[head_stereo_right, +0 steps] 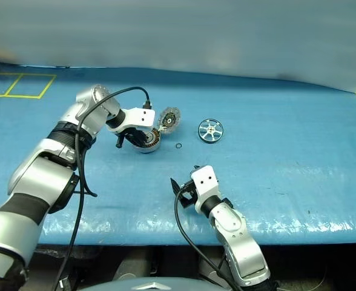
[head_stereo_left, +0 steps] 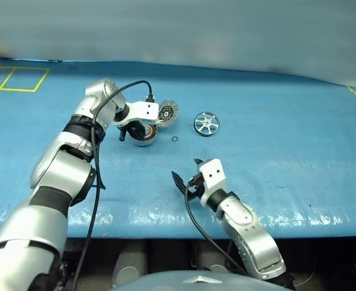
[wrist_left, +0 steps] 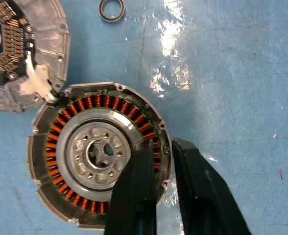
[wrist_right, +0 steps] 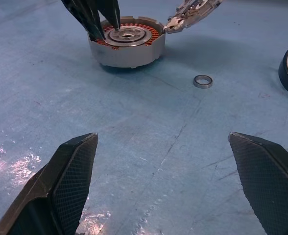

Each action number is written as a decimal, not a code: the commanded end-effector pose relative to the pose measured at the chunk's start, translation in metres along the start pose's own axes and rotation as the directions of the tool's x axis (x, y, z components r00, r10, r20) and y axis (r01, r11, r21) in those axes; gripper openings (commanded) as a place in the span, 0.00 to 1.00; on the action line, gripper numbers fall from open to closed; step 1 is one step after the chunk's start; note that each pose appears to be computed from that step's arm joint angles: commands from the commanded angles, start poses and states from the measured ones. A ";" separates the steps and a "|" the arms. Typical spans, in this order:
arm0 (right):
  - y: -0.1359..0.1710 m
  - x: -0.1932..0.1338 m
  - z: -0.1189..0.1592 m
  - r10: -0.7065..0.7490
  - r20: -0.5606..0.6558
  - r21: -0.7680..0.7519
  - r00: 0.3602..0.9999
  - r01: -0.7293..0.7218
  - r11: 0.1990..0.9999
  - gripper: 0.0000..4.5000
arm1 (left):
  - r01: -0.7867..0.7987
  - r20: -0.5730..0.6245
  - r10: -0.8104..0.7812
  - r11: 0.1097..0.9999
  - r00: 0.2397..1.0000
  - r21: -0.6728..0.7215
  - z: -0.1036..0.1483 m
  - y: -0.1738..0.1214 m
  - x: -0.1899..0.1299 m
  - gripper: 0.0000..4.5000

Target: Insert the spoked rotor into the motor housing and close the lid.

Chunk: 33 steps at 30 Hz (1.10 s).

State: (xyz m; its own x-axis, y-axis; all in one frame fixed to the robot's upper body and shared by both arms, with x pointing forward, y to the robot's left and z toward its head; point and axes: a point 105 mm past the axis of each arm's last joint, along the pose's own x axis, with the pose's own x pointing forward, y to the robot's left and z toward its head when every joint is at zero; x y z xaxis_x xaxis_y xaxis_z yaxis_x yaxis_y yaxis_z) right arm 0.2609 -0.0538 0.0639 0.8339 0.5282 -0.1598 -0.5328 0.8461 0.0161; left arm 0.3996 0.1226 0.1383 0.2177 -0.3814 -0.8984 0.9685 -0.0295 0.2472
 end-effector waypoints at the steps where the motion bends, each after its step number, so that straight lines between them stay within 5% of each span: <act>1: 0.003 0.001 0.011 0.015 0.047 -0.006 0.999 -0.015 1.000 1.00 | -0.068 0.066 0.067 0.998 0.996 0.005 0.017 0.011 -0.015 0.52; 2: 0.003 0.002 0.010 0.016 0.047 -0.006 0.999 -0.016 1.000 1.00 | -0.068 0.066 0.067 0.998 0.996 0.006 0.018 0.011 -0.016 0.59; 21: 0.002 0.001 0.007 0.024 0.031 -0.017 0.999 -0.024 1.000 1.00 | -0.074 -0.148 0.079 0.997 0.986 0.039 0.001 0.019 0.002 0.59; 28: 0.003 0.000 0.006 0.022 0.030 -0.016 0.999 -0.021 1.000 1.00 | -0.090 -0.140 0.097 0.994 0.985 0.055 0.010 0.022 0.006 1.00; 33: 0.004 -0.001 0.005 0.023 0.027 -0.015 0.999 -0.022 1.000 1.00 | -0.073 -0.161 0.082 0.995 0.984 0.062 0.009 0.021 0.006 1.00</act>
State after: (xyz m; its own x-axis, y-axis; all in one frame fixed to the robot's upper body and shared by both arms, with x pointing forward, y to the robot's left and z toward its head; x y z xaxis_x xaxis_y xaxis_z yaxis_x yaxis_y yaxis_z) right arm 0.2584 -0.0526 0.0585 0.8221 0.5404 -0.1793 -0.5469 0.8371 0.0153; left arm 0.4168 0.1153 0.1297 0.2903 -0.2334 -0.9280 0.9506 -0.0410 0.3077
